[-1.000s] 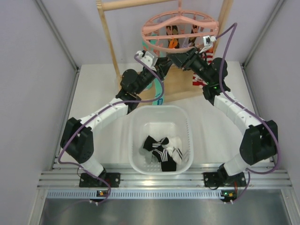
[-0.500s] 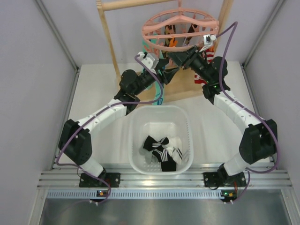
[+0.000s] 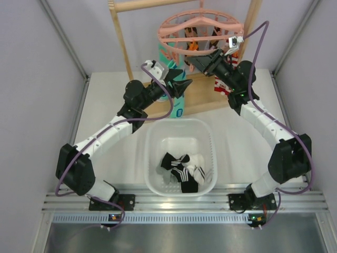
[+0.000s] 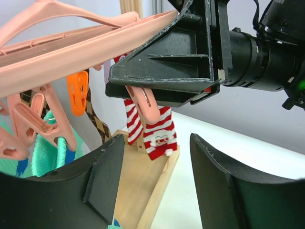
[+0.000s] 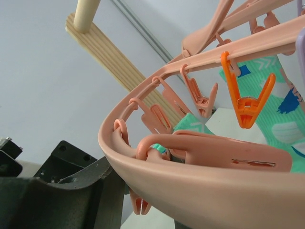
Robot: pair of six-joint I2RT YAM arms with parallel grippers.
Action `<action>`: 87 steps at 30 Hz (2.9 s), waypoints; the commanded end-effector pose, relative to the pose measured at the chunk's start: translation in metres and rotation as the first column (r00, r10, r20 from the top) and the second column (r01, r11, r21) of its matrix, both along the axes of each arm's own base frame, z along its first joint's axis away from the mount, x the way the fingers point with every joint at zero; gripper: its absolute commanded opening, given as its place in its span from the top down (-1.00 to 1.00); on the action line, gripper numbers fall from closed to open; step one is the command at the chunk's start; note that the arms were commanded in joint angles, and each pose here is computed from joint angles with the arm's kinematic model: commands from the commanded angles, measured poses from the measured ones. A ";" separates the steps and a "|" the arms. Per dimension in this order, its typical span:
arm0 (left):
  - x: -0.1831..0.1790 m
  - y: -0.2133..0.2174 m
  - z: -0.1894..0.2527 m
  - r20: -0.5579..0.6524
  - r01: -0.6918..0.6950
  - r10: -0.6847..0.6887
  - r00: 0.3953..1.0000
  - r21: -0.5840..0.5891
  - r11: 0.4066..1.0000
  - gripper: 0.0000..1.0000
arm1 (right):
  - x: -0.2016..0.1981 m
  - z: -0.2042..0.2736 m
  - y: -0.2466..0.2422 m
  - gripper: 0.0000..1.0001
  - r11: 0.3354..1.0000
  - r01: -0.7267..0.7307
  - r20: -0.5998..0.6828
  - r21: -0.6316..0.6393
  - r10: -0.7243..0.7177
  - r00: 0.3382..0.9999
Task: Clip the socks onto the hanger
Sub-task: Open the clamp at the hanger.
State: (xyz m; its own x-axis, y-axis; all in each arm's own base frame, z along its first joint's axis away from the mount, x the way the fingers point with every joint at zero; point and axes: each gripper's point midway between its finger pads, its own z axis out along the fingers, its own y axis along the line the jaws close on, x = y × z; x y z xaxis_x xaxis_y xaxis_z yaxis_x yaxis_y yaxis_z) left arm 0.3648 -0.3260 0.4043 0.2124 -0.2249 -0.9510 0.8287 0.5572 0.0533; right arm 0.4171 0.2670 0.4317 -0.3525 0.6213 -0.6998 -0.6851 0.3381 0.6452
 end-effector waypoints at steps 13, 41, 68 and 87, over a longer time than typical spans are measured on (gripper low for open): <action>0.016 -0.016 0.046 0.068 -0.005 0.011 0.998 -0.086 0.996 -0.19 | -0.018 0.023 0.009 1.00 0.998 -0.066 0.151 0.003 0.065 0.986; 0.035 -0.020 0.039 0.110 -0.071 0.077 0.991 -0.053 0.996 1.00 | -0.018 0.003 -0.004 -0.98 0.992 0.080 0.204 -0.097 -0.058 0.977; 0.026 -0.021 0.032 0.175 -0.023 0.034 0.984 -0.066 0.998 1.00 | -0.046 0.010 -0.026 -0.62 0.981 0.193 0.217 -0.032 -0.182 0.959; 0.023 -0.022 0.025 0.193 -0.004 0.019 0.981 -0.076 0.997 1.00 | -0.024 0.022 -0.018 -0.22 0.979 0.205 0.209 0.026 -0.205 0.956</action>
State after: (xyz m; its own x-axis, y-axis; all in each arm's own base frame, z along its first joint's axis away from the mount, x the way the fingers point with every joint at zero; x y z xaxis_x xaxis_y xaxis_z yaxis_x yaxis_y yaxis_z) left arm 0.4010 -0.3517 0.3969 0.3084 -0.2242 -0.9245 0.7989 0.5885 0.1238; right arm 0.4021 0.2429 0.4157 -0.1207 0.6337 -0.7641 -0.6535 0.5287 0.5417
